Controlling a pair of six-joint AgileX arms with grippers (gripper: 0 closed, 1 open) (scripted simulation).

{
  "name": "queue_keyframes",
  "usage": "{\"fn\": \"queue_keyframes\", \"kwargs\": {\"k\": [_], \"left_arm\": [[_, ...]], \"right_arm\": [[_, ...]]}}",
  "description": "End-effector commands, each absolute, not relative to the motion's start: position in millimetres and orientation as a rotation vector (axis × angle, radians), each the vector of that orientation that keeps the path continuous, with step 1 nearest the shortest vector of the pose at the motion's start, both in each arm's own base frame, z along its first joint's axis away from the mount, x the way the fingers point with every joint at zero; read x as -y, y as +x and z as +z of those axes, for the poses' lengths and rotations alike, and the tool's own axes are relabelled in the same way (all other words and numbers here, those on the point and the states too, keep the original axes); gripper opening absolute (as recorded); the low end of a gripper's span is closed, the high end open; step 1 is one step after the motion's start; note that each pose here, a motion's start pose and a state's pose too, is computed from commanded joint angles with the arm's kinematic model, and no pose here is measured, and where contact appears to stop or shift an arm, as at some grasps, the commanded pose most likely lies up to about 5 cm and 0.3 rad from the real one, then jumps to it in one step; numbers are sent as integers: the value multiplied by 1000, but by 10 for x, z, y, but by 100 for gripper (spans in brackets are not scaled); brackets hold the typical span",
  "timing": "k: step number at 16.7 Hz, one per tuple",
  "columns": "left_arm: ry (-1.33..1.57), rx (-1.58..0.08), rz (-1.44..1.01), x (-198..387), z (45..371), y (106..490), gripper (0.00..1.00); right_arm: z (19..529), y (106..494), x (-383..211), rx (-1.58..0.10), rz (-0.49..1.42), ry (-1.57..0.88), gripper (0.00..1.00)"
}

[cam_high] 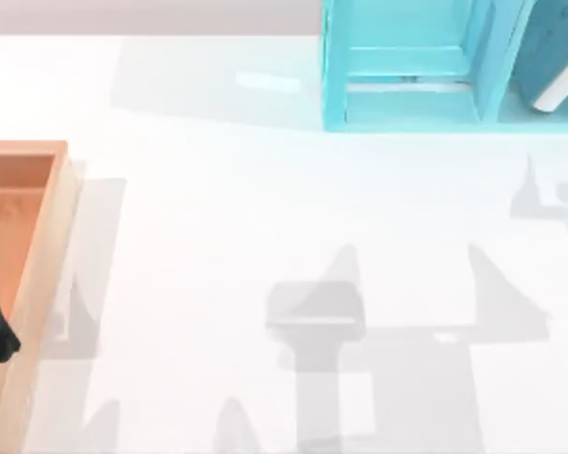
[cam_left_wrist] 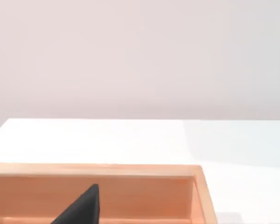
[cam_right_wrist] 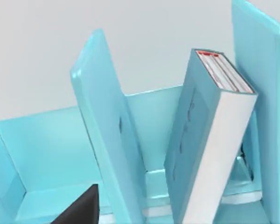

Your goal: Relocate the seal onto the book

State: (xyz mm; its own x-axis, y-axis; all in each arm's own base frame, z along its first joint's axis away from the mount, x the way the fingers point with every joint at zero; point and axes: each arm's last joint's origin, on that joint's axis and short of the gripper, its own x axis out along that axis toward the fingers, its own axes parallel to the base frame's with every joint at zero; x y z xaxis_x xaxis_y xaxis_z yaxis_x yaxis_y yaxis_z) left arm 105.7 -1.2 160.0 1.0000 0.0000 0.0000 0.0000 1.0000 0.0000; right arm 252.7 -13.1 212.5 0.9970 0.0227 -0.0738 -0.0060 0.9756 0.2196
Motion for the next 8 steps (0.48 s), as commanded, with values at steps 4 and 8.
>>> {"fn": "queue_keyframes", "kwargs": {"k": [4,8], "left_arm": [[0,0,0,12,1600,1057,100],[0,0,0,12,1600,1057,100]], "right_arm": [[1826,3080,198,-97,22,286,100],[1414,3477,262,-112,28,342,100]]}}
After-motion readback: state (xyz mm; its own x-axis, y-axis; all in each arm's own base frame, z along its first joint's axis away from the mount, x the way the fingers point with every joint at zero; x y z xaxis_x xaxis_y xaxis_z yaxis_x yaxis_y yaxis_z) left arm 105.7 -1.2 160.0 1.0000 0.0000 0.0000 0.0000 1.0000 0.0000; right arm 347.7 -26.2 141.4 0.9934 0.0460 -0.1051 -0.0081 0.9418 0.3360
